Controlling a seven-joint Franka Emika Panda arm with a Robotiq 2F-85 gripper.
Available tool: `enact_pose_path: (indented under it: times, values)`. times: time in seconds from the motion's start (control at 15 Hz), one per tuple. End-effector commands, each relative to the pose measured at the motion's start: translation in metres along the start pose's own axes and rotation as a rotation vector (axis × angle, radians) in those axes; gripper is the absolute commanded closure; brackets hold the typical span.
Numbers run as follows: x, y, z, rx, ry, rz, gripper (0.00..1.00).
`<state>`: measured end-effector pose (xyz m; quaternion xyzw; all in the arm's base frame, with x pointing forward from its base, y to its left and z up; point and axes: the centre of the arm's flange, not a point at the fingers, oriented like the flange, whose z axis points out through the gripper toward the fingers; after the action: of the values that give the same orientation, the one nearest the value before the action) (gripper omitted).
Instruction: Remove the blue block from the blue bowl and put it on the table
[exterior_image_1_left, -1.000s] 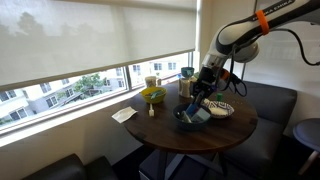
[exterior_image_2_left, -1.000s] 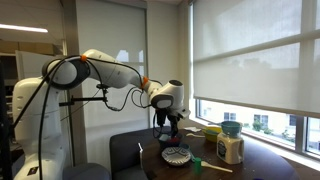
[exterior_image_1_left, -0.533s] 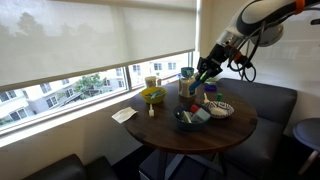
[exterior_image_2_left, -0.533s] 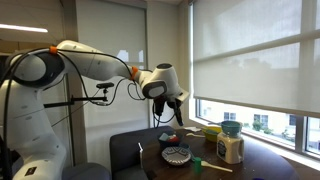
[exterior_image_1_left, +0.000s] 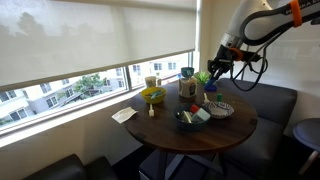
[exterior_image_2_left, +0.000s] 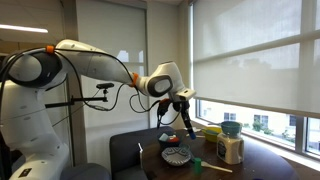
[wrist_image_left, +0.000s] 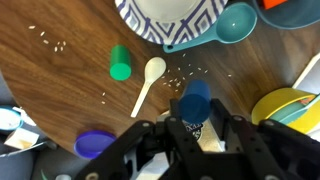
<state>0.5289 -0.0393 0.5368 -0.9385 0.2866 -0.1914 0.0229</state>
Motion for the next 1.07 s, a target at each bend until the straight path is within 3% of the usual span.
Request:
enact_pose_path:
  times: [0.0, 0.07, 0.13, 0.33, 0.4, 0.47, 0.73, 1.0]
  values:
    - [0.028, -0.049, -0.011, -0.152, 0.051, -0.137, 0.9]
    - [0.029, -0.059, -0.012, -0.153, 0.068, -0.212, 0.9]
    - [0.01, -0.029, -0.013, -0.11, 0.051, -0.129, 0.65]
    - [0.014, -0.05, -0.01, -0.126, 0.062, -0.185, 0.65]
    - [0.016, -0.051, -0.008, -0.129, 0.062, -0.189, 0.9]
    - [0.025, -0.062, 0.007, -0.066, 0.05, -0.177, 0.9]
    - [0.065, -0.091, 0.019, 0.023, 0.027, -0.205, 0.9]
    - [0.092, -0.115, 0.043, 0.091, -0.161, -0.275, 0.9]
